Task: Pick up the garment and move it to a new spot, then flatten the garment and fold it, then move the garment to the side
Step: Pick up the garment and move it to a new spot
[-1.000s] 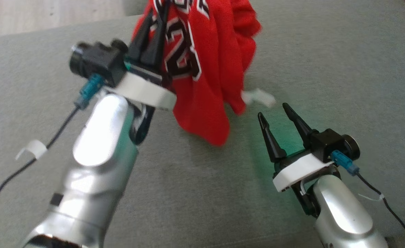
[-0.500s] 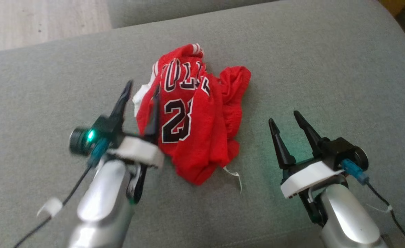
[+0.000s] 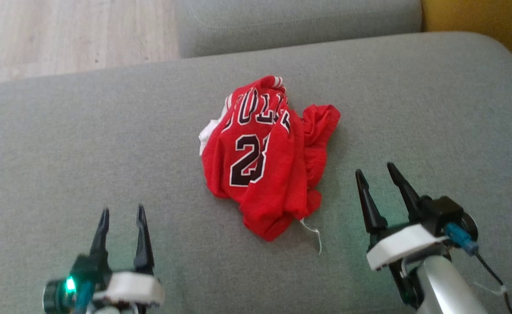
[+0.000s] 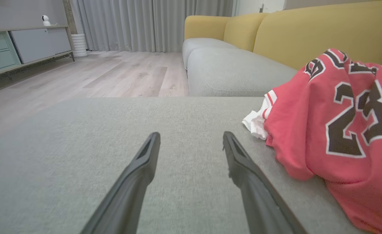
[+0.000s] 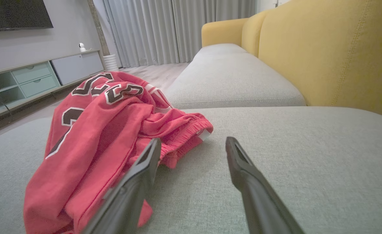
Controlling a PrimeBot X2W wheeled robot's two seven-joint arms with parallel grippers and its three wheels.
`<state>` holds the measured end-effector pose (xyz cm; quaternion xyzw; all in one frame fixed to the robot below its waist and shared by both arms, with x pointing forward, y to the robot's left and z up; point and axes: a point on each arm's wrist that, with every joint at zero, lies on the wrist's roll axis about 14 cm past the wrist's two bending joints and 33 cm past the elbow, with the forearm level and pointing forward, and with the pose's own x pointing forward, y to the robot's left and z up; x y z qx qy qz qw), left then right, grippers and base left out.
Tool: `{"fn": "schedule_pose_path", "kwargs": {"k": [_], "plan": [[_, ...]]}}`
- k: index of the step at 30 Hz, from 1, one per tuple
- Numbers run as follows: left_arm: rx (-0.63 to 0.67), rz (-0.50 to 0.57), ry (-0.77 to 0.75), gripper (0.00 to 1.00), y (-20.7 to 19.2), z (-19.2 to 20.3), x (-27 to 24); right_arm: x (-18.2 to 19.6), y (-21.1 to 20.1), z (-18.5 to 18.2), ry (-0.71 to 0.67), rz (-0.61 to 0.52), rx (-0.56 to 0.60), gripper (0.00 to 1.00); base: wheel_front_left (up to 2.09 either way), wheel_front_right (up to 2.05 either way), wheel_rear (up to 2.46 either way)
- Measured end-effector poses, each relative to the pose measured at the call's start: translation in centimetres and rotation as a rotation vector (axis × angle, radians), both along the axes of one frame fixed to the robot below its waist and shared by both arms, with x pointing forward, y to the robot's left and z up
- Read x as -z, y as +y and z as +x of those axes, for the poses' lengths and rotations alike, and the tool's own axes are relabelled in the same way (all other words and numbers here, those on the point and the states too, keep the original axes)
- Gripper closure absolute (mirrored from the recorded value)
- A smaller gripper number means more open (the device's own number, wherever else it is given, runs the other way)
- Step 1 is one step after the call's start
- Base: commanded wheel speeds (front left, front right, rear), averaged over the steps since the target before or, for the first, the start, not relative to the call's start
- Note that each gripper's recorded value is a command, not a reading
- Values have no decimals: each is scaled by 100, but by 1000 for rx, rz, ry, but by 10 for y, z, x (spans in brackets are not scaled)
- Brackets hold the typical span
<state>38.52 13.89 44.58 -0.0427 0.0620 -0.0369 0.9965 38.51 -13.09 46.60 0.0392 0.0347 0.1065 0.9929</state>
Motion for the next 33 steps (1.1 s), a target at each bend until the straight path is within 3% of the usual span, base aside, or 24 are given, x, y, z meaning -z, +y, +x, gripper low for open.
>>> {"fn": "schedule_pose_path", "kwargs": {"k": [7,15,21,22,27,33], "plan": [[-30,-7,71,0,14,-44,22,10,2,-18,29,7,-1,0,0,0,0],[8,-3,65,0,5,-44,21,11,-2,-19,33,15,16,0,0,0,0],[154,-69,32,0,-39,-35,8,16,-5,-20,48,15,26,0,0,0,0],[252,-100,6,0,-69,-28,-2,20,-6,-20,61,14,29,0,0,0,0],[451,-140,-45,0,-132,-10,-24,28,-11,-19,86,11,44,0,0,0,0],[539,-145,23,0,-165,-2,-5,32,-33,-19,100,3,108,0,0,0,0]]}}
